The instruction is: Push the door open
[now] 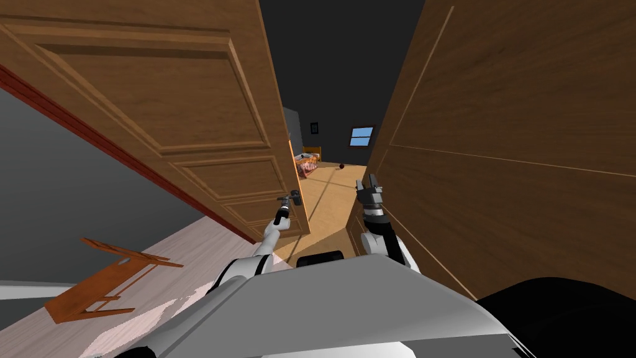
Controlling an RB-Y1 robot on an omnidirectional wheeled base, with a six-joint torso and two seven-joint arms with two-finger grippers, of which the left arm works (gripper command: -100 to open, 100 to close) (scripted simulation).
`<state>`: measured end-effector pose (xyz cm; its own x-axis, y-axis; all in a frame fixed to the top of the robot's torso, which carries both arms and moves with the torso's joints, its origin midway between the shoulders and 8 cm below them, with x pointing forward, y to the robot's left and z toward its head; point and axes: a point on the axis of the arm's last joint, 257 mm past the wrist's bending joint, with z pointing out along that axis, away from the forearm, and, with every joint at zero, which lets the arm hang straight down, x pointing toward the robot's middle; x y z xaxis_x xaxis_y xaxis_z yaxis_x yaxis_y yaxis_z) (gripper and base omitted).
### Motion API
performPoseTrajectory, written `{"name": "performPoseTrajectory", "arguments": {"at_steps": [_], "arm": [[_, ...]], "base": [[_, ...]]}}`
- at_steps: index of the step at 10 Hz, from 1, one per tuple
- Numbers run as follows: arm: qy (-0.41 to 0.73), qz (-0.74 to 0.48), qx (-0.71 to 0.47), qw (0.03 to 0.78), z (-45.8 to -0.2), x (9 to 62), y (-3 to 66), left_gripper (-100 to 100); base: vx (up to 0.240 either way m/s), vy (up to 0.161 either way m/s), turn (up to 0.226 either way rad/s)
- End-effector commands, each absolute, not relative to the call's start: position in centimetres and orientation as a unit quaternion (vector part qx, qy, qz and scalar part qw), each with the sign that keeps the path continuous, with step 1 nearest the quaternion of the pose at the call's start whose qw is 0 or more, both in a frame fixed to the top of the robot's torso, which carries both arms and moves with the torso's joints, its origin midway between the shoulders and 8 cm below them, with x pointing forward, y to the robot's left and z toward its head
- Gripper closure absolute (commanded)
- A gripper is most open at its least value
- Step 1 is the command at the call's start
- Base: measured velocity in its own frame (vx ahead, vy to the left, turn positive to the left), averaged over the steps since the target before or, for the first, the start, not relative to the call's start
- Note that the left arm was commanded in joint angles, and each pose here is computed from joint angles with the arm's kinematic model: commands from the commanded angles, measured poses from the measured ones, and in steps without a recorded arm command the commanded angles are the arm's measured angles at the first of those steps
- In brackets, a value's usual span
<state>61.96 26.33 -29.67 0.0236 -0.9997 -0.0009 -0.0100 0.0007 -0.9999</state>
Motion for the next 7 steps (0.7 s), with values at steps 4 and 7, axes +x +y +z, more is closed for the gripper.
{"name": "performPoseTrajectory", "arguments": {"at_steps": [4,7], "arm": [[0.488,-0.48,-0.508,0.523,-28.9,62.3,26.4,100],[0.482,-0.474,-0.512,0.529,-28.9,62.3,25.5,100]], "base": [[0.175,-0.021,0.103],[0.203,-0.04,0.116]]}}
